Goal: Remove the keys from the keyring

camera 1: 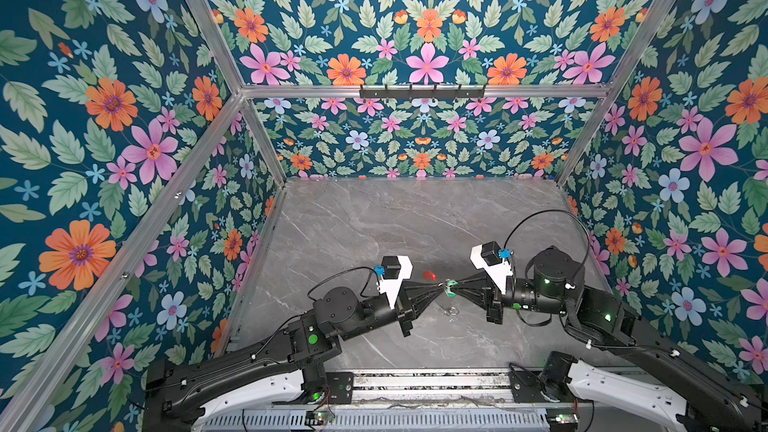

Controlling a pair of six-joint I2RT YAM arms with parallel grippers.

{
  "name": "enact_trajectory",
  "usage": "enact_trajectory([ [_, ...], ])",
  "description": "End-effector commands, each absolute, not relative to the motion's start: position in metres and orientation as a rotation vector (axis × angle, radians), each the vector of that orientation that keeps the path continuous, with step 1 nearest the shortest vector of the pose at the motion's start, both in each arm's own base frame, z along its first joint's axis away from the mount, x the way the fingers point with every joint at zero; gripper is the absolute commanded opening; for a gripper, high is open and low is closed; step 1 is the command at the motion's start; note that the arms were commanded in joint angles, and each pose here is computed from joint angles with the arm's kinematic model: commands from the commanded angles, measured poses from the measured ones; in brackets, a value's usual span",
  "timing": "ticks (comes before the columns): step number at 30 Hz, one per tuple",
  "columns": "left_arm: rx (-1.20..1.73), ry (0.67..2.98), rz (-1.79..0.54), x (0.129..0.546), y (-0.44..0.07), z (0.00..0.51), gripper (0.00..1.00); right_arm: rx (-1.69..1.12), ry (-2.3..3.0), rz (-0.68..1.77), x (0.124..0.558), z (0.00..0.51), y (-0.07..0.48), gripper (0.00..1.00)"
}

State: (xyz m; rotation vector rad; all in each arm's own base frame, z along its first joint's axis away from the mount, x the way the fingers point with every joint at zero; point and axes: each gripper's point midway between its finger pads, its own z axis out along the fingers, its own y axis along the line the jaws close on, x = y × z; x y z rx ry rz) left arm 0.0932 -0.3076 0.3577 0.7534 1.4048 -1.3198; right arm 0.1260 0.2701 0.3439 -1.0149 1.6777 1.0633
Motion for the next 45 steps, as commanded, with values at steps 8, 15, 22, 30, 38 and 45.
enact_trajectory([
  [8, 0.825, 1.306, -1.423, 0.071, -0.304, 0.369, 0.00, -1.064, 1.673, 1.028, 0.129, 0.344, 0.271, 0.00],
  [15, 0.841, 1.247, -1.523, 0.058, -0.302, 0.377, 0.00, -1.080, 1.684, 1.028, 0.131, 0.342, 0.275, 0.00],
  [22, 0.831, 1.186, -1.603, 0.049, -0.298, 0.389, 0.00, -1.099, 1.686, 1.044, 0.131, 0.339, 0.280, 0.00],
  [30, 0.798, 1.145, -1.646, 0.047, -0.294, 0.399, 0.00, -1.116, 1.684, 1.067, 0.130, 0.336, 0.284, 0.00],
  [38, 0.777, 1.130, -1.683, 0.047, -0.295, 0.402, 0.00, -1.126, 1.677, 1.072, 0.129, 0.335, 0.286, 0.00],
  [45, 0.730, 1.100, -1.680, 0.051, -0.291, 0.407, 0.00, -1.128, 1.662, 1.118, 0.124, 0.329, 0.289, 0.00],
])
